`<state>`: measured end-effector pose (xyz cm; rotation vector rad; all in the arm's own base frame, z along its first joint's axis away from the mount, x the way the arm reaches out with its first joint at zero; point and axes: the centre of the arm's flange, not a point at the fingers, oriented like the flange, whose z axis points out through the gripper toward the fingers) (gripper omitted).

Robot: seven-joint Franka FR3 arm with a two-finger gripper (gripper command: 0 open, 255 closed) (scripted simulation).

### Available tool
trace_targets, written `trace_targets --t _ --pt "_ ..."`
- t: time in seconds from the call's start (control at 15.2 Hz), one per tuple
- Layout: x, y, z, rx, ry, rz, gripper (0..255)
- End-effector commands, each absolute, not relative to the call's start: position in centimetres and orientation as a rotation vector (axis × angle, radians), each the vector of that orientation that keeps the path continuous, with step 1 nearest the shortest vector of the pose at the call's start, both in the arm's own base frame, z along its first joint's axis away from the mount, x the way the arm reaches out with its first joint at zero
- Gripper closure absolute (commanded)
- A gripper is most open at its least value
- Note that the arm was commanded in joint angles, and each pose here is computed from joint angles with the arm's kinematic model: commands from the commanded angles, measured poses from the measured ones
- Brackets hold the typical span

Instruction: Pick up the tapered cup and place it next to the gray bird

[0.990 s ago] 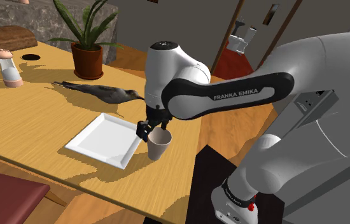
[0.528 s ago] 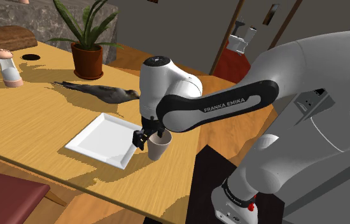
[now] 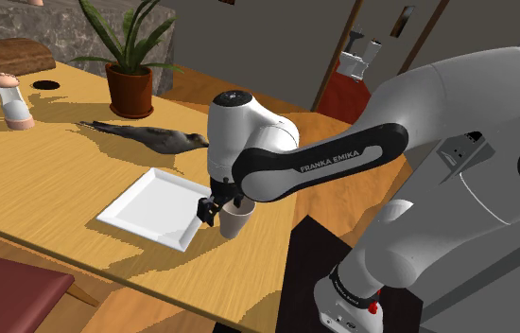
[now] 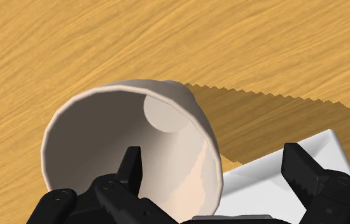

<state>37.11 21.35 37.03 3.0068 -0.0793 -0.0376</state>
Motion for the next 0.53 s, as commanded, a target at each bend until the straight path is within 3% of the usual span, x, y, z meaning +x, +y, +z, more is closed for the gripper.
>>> trace_targets --t 0.0,0.07,0.46 --pt "37.11 21.35 37.03 3.007 -0.079 -0.038 0" --pt "37.11 21.35 37.03 3.007 -0.079 -0.038 255" --pt "37.11 21.34 37.02 3.007 -0.079 -0.038 255"
